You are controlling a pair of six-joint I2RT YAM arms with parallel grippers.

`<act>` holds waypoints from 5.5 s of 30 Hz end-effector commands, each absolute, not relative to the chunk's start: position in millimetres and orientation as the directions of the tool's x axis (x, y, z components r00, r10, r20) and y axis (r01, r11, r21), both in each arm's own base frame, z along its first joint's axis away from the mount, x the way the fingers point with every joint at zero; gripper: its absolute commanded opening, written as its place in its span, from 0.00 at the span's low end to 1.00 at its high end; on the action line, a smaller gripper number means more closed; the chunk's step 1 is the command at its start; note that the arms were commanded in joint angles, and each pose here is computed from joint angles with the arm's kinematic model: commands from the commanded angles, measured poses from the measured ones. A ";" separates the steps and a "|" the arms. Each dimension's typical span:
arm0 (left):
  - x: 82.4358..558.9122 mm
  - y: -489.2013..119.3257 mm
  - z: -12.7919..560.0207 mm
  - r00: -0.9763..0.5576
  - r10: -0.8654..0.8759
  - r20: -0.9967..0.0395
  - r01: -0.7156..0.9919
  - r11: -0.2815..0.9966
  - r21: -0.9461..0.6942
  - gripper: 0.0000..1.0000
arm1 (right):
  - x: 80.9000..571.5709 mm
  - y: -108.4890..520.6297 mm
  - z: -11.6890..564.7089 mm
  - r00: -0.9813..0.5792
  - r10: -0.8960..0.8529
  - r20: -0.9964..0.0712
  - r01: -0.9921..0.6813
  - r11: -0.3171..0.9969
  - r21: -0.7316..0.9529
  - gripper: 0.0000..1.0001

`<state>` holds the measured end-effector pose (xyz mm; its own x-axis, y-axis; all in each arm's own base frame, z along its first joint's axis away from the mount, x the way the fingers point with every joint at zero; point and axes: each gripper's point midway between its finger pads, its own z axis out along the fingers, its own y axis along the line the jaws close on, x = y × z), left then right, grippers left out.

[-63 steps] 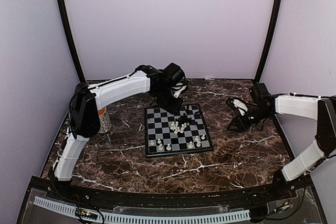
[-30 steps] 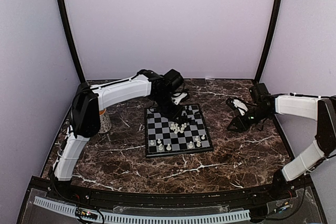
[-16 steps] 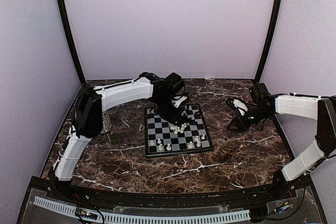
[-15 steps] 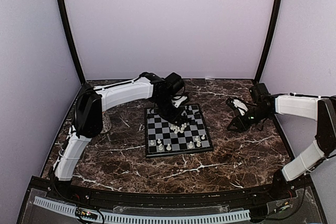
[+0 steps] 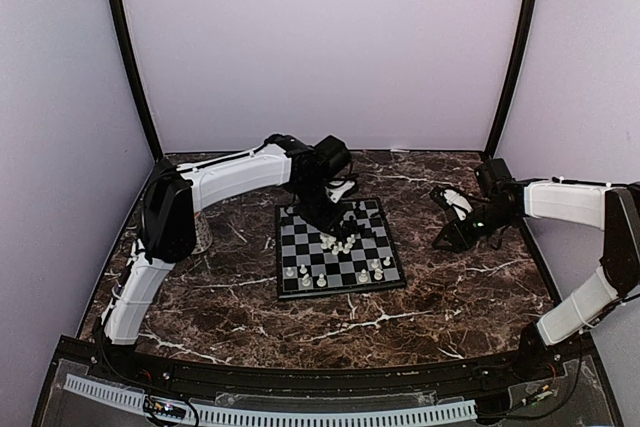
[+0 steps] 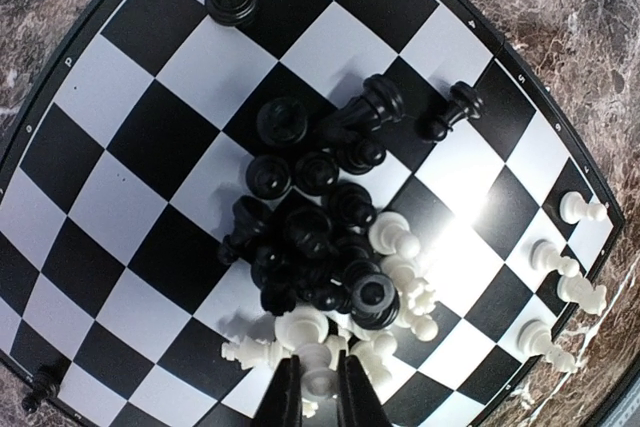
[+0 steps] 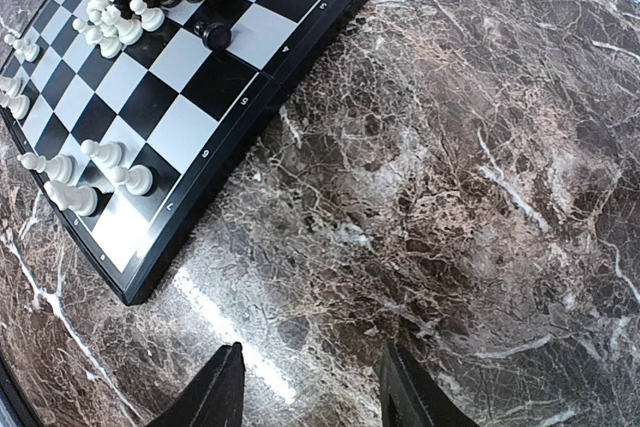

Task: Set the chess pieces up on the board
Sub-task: Pick up the king from the chessboard, then place the king at e1, then pick up the rook from the chessboard.

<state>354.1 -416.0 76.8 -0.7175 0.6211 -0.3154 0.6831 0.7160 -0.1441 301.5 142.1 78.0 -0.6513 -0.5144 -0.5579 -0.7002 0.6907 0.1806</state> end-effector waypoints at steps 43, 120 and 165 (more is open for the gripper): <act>241.3 -445.2 128.2 -0.540 0.751 -0.381 0.841 0.499 -0.209 0.05 | 302.5 144.6 86.2 -0.637 -0.509 -0.580 -0.710 0.679 0.185 0.48; 354.7 -384.3 116.4 -0.728 0.544 -0.418 0.637 0.761 -0.119 0.44 | 300.1 142.3 74.5 -0.641 -0.530 -0.555 -0.716 0.674 0.183 0.49; 312.9 -376.0 134.9 -0.725 0.576 -0.378 0.665 0.727 -0.167 0.09 | 300.2 142.6 72.9 -0.647 -0.531 -0.548 -0.714 0.673 0.190 0.50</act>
